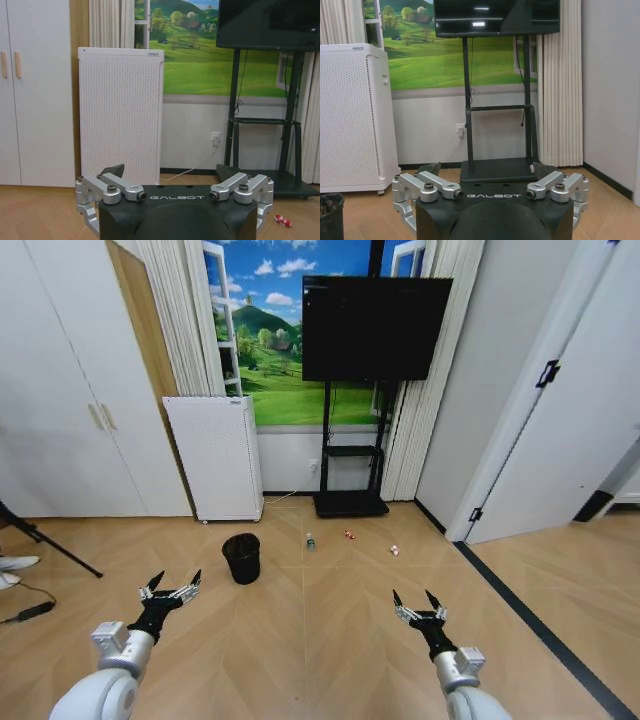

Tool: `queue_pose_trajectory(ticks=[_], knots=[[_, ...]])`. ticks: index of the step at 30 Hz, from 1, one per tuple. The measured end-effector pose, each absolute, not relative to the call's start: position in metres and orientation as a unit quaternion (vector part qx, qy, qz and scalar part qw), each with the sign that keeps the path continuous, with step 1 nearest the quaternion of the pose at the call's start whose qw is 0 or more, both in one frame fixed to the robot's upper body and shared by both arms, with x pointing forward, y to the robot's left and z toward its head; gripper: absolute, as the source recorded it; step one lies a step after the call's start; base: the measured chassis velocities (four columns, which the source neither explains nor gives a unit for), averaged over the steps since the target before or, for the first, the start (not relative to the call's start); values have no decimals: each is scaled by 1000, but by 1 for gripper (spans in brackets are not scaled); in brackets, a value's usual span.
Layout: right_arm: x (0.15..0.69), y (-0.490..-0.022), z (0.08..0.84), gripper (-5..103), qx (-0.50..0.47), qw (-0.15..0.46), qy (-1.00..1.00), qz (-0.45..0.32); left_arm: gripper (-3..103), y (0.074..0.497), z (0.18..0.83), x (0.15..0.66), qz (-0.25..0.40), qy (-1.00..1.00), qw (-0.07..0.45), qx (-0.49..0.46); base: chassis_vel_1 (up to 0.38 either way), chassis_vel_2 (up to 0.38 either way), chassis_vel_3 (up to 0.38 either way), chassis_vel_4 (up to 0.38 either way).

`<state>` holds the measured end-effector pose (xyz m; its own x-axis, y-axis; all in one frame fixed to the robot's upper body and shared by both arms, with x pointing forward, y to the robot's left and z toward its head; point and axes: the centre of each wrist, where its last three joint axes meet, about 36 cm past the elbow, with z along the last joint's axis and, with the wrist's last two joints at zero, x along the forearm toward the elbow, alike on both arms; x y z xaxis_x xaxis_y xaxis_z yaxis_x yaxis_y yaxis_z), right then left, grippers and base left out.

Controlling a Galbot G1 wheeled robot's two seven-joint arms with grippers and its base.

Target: Pick up the trash bin and place the garbage on the floor into it.

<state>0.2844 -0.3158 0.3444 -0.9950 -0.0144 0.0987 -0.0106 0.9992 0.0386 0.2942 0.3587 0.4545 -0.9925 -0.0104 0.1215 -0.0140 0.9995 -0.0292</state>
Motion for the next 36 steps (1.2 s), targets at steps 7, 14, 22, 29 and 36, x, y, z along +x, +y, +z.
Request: queue_pose_trajectory(ticks=[7, 14, 22, 29, 36], knots=[[282, -316, 341, 100, 5, 51, -999, -18, 100, 358, 454, 295, 14, -998, 62, 7, -281, 281, 291, -295], [282, -314, 340, 100, 6, 50, -999, -20, 100, 359, 454, 295, 13, -998, 62, 8, -354, 347, 358, -355], [284, -311, 340, 100, 9, 50, -999, -20, 100, 360, 454, 294, 14, -998, 62, 10, -348, 369, 383, -358], [284, -313, 337, 100, 9, 54, -998, -19, 100, 359, 453, 293, 15, -998, 64, 12, -350, 348, 356, -348], [282, -313, 332, 100, 3, 54, -998, -18, 100, 357, 451, 294, 14, -998, 66, 15, -360, 353, 354, -350]])
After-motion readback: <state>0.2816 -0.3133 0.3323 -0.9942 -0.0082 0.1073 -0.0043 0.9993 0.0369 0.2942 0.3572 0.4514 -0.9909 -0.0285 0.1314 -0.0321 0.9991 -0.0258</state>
